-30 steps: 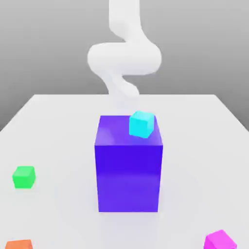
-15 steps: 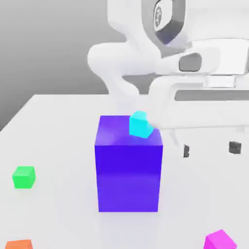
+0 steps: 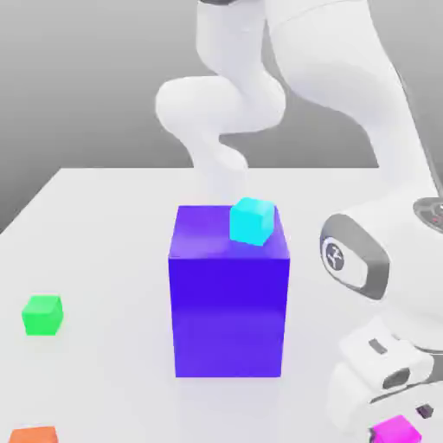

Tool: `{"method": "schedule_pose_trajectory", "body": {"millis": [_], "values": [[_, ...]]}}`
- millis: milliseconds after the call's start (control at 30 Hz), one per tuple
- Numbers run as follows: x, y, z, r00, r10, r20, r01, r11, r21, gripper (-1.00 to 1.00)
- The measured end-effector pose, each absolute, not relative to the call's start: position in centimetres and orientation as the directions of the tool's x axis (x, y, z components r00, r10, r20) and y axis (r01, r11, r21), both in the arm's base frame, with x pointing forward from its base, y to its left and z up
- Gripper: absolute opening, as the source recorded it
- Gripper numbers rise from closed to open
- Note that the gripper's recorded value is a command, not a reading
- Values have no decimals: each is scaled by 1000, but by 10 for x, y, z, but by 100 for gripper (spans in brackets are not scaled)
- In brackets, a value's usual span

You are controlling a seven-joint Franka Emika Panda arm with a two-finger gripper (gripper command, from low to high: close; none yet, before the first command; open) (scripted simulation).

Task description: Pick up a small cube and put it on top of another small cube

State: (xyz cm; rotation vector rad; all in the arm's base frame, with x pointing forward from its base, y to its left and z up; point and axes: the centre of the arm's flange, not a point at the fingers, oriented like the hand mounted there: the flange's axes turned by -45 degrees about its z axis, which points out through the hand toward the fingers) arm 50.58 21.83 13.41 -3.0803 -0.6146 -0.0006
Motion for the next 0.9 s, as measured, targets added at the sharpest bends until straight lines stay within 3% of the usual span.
{"method": "schedule_pose_trajectory", "body": {"millis": [200,333,633,900], "values": [[506,218,133,923,384,1,384,-923,-1,-100],[506,216,182,925,379,0,379,-925,0,-100],[504,-3,211,973,-230,1,-229,-972,44,-100],[410,-196,231,614,-789,17,-789,-613,41,-100]]}}
